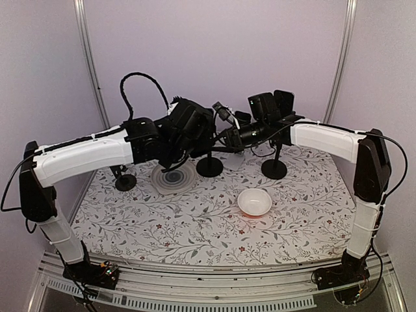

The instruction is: Place the phone on the phone stand

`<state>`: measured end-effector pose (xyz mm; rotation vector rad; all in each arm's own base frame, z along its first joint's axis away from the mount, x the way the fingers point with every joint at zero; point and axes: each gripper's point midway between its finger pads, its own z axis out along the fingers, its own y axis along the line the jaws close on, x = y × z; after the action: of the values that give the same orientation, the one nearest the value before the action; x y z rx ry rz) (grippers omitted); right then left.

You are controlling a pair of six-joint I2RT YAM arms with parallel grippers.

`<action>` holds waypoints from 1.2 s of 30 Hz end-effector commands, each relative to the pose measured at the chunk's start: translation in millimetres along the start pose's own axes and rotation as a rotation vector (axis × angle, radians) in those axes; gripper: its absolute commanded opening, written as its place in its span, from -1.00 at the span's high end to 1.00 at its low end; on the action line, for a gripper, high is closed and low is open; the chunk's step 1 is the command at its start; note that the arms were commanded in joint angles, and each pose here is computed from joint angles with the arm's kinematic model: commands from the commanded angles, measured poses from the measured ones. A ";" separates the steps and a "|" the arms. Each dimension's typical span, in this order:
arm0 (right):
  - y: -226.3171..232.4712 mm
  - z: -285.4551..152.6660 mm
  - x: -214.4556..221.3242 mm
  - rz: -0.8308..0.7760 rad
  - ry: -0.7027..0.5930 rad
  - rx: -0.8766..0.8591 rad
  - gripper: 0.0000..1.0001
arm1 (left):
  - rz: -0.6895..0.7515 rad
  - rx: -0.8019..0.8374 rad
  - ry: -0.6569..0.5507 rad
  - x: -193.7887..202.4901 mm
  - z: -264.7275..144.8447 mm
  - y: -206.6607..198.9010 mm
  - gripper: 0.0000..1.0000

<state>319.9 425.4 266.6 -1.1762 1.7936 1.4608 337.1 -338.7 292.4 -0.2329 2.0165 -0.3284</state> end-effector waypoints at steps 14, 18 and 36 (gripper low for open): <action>40.6 -63.7 10.4 -0.208 -0.016 -0.221 1.00 | 0.286 0.733 -0.136 -43.7 -100.5 11.9 -0.89; 51.3 -66.5 18.0 -0.226 -0.018 -0.278 1.00 | 0.333 0.893 -0.115 -41.7 -113.5 11.7 -0.79; 76.0 -49.0 40.8 -0.295 0.043 -0.333 1.00 | 0.413 1.165 0.011 -13.4 -104.4 -46.7 -0.01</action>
<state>257.5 372.7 257.9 -1.5258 1.4846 1.6038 258.1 -356.6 337.5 0.8171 1.6458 -1.0816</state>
